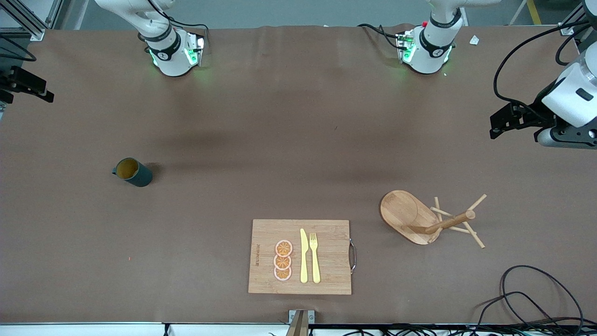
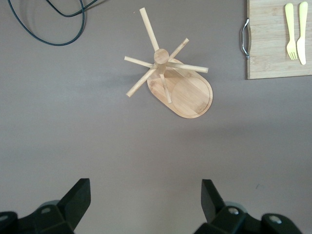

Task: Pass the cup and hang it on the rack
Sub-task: 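Move the right gripper toward the teal mug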

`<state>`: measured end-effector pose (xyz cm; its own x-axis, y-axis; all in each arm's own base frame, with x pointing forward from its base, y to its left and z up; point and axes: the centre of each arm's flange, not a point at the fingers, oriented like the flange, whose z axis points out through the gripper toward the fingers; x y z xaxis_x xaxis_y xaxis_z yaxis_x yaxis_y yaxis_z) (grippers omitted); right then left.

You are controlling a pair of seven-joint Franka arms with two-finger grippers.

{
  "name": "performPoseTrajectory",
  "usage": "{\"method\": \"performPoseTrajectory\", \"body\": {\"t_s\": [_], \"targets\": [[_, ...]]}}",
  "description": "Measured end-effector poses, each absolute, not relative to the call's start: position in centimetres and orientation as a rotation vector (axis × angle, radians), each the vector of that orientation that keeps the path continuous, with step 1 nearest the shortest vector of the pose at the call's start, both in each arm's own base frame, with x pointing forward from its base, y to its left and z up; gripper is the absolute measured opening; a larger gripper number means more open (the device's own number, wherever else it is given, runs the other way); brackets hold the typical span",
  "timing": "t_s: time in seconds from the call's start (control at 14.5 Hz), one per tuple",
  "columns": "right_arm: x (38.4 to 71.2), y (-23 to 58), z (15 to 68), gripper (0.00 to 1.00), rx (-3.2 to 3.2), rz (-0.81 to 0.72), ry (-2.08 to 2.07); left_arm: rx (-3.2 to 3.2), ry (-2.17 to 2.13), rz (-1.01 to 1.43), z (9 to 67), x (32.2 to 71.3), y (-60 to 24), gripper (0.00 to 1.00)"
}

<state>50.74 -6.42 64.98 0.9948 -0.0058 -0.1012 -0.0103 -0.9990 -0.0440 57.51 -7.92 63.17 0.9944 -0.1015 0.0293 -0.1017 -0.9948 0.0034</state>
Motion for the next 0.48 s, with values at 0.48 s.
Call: {"method": "performPoseTrajectory", "body": {"t_s": [0.48], "targets": [[50.74, -6.42, 65.03, 1.0, -3.093, 0.155, 0.013, 3.132, -0.147, 0.05, 63.33, 57.48, -8.19, 1.0]]}}
